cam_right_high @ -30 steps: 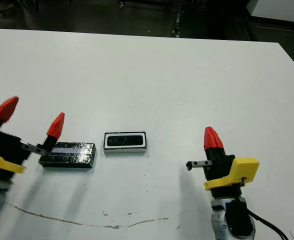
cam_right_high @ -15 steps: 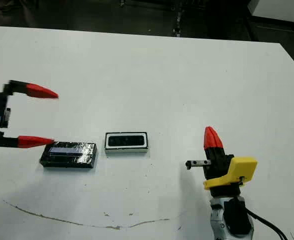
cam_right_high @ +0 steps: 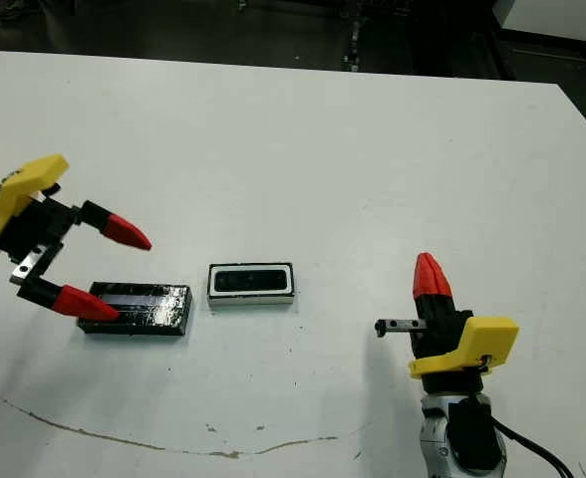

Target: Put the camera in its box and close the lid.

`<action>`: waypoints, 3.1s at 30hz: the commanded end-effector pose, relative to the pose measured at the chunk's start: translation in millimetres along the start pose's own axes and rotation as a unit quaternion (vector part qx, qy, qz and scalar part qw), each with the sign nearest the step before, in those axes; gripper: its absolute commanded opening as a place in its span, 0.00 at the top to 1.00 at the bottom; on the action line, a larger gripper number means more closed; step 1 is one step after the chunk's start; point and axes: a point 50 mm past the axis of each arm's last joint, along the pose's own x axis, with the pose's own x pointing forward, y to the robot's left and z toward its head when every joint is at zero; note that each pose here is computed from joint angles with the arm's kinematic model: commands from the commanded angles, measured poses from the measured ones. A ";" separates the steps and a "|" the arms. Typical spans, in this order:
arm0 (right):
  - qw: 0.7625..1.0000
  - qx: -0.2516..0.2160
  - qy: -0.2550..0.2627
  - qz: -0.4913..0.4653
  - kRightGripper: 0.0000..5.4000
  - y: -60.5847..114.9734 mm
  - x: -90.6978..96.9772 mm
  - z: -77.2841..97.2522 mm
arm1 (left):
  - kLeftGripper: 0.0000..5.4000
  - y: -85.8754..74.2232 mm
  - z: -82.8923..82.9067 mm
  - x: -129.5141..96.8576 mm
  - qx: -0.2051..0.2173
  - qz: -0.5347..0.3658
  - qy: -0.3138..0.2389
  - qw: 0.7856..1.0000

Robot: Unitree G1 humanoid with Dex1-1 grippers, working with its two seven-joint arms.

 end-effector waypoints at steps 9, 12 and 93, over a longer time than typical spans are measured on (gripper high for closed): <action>1.000 0.007 0.020 -0.009 1.00 -1.5 -4.6 -5.6 | 0.00 -9.4 -17.6 5.8 -0.028 -0.015 0.030 0.999; 1.000 0.006 0.019 -0.007 1.00 -1.0 -5.1 -6.0 | 0.00 -10.0 -18.1 6.4 -0.025 -0.016 0.029 0.999; 0.999 0.016 0.028 0.022 1.00 2.0 -8.7 -7.7 | 0.03 -9.1 -55.2 41.7 -0.057 0.065 0.000 0.996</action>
